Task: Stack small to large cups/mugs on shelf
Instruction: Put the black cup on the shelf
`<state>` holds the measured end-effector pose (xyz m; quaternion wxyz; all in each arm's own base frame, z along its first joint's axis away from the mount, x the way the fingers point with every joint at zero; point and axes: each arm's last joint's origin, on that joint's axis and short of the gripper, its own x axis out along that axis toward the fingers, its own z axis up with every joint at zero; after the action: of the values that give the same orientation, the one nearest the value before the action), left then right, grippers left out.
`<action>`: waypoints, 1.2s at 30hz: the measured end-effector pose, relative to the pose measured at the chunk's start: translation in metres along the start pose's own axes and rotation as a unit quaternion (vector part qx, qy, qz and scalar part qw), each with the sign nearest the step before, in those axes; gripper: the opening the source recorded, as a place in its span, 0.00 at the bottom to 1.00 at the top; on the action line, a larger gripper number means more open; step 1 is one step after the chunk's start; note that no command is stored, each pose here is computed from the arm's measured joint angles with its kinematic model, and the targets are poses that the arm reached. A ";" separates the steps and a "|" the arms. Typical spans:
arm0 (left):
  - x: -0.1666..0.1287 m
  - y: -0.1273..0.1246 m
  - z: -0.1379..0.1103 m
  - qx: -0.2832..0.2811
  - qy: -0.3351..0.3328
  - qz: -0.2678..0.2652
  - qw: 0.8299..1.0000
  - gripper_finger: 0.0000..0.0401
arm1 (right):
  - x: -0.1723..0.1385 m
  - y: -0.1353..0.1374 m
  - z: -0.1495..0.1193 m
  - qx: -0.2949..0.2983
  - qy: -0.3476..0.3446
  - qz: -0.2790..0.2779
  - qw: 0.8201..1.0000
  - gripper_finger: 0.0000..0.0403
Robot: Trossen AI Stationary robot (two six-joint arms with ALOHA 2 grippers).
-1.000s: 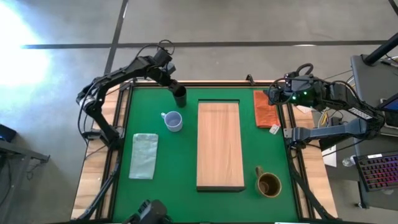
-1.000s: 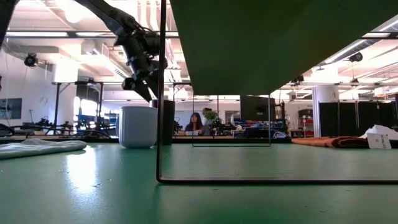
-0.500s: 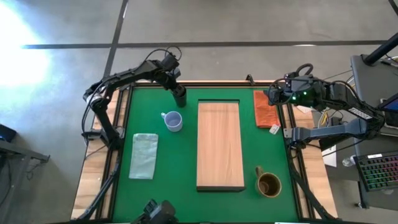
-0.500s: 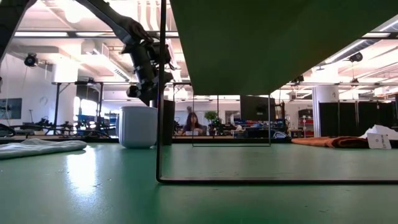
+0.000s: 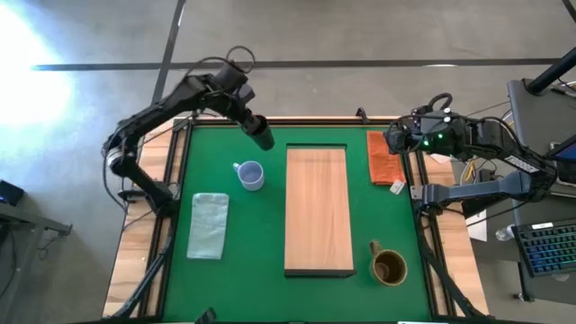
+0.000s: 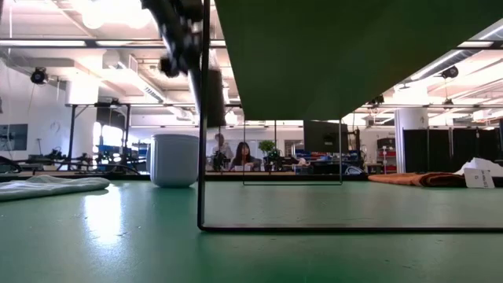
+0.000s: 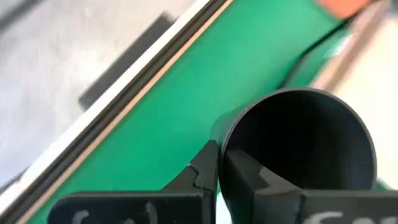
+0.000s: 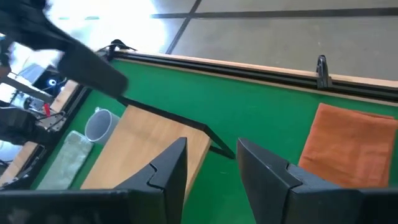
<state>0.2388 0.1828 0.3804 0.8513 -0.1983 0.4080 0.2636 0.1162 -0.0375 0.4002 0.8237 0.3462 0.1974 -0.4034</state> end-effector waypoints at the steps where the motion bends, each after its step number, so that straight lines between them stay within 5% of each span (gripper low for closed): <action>1: -0.013 -0.008 0.002 0.006 -0.014 -0.007 1.000 0.00 | 0.000 -0.001 -0.001 -0.002 0.003 -0.003 1.000 0.33; 9: -0.074 -0.081 0.030 0.087 -0.133 -0.085 0.984 0.00 | 0.009 -0.004 -0.011 0.013 0.083 -0.044 0.995 0.30; 16: -0.028 -0.117 0.050 0.117 -0.092 -0.111 0.983 0.00 | 0.030 0.033 -0.005 -0.018 0.082 0.070 0.994 0.16; 20: -0.003 -0.127 0.053 0.125 -0.058 -0.125 0.983 0.00 | 0.042 0.041 -0.011 -0.032 0.104 0.060 0.992 0.04; 36: 0.026 -0.136 0.058 0.128 -0.031 -0.155 0.979 0.00 | 0.114 0.074 -0.037 -0.050 0.154 0.056 0.985 0.02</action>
<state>0.3701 0.1158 0.4103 0.9123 -0.1407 0.3762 0.0799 0.2419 -0.0383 0.3366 0.8208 0.3733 0.3219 -0.2885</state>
